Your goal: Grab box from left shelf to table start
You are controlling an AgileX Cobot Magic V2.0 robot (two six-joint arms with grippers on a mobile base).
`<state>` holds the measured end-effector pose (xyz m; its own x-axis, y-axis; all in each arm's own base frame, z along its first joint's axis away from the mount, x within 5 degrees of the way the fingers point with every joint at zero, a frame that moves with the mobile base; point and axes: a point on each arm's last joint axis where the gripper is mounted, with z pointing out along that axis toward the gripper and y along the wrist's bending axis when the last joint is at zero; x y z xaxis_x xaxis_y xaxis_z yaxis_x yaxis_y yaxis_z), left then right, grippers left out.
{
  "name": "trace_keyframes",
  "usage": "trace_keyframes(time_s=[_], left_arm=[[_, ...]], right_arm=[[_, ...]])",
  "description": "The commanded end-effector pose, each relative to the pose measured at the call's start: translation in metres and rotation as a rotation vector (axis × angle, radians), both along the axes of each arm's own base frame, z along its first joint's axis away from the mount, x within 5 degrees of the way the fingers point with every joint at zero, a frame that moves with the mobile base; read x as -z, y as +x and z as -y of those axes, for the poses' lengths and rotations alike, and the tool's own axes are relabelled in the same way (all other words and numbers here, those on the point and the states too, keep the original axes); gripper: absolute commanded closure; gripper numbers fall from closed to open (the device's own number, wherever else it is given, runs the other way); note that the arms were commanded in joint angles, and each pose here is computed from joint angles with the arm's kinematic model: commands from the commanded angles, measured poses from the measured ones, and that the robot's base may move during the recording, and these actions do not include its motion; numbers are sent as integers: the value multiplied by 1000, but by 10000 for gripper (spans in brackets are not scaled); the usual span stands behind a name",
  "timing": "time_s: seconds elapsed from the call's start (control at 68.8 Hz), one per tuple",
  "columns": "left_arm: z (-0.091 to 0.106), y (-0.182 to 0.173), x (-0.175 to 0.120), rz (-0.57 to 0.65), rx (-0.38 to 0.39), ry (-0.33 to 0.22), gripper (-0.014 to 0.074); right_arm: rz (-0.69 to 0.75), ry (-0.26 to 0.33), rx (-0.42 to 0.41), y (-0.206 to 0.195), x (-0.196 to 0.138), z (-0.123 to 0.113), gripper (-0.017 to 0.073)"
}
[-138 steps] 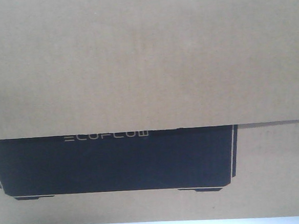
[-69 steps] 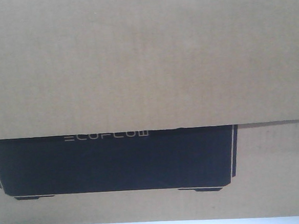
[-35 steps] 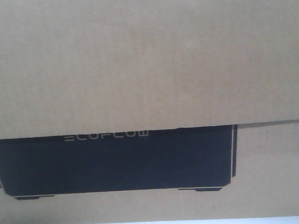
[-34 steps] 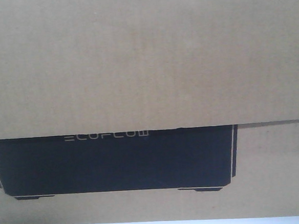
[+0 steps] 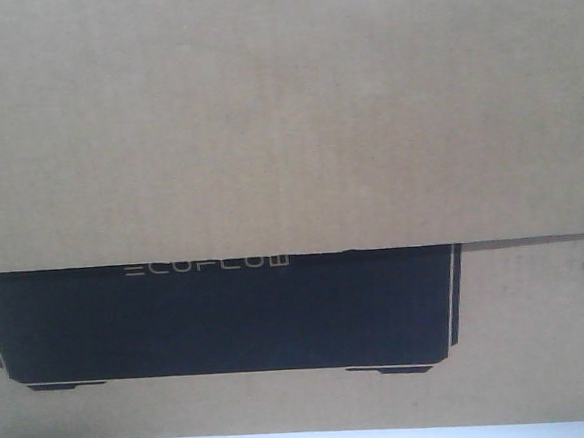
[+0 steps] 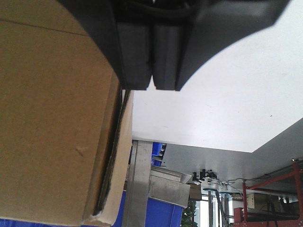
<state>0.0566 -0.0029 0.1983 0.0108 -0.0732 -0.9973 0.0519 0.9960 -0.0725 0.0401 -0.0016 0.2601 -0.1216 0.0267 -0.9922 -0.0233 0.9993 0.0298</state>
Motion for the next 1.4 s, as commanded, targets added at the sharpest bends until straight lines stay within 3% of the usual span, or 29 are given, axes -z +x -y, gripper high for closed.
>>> trace_keyframes(time_s=[0.0,0.174,0.363,1.381], left_arm=[[0,-2,-11,112,4,-6,684],[0,-2,-11,112,4,-6,684],[0,-2,-11,112,4,-6,684],[0,-2,-11,111,4,-5,684]], right_arm=[[120,2,19,3,-3,0,501],[112,48,16,10,37,-2,501],[137,55,7,16,63,-3,501],[138,55,7,16,62,-3,501]])
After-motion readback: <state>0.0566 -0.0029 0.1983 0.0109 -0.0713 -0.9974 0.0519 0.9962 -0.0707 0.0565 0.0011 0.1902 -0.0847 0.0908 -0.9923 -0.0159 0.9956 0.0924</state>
